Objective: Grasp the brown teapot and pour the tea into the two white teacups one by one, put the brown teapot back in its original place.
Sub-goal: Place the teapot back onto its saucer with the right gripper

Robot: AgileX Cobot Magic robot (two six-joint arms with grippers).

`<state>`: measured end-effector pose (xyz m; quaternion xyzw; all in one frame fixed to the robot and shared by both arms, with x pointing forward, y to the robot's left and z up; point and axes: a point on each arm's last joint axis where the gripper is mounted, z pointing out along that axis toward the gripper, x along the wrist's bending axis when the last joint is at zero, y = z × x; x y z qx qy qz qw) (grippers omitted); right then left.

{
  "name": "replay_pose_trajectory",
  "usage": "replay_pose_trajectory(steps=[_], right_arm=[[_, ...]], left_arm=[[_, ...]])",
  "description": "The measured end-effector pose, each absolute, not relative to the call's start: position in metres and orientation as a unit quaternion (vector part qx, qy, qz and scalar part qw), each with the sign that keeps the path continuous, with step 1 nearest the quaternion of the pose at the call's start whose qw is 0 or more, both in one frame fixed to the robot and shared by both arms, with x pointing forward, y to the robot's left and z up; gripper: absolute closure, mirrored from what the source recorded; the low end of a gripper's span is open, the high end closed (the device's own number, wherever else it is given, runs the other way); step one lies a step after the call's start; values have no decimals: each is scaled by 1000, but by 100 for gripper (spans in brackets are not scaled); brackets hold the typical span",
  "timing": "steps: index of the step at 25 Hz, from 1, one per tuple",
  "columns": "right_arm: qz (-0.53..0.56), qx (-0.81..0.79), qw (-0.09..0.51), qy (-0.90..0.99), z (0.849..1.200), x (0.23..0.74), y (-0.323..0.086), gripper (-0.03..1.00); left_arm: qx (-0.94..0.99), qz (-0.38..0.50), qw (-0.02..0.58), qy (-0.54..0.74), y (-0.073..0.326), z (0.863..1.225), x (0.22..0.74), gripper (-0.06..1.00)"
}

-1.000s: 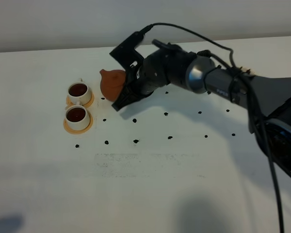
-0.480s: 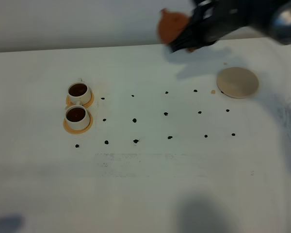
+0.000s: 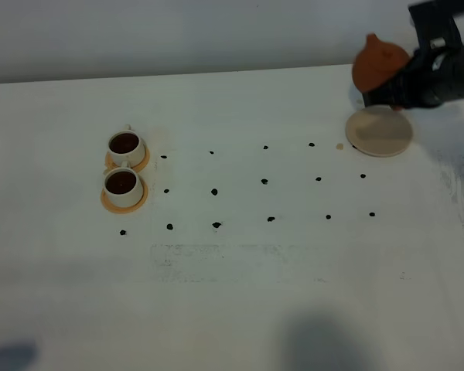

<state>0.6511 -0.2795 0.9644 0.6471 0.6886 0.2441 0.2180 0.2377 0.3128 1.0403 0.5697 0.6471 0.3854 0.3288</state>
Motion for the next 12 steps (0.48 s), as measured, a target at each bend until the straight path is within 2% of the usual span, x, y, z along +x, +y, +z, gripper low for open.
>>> replay_pose_trajectory(steps=[8, 12], right_arm=[[248, 659, 219, 675, 947, 646, -280, 88], [232, 660, 202, 685, 926, 648, -273, 88]], left_arm=[[570, 385, 329, 647, 313, 1040, 238, 63], [570, 385, 329, 647, 313, 1040, 238, 63]])
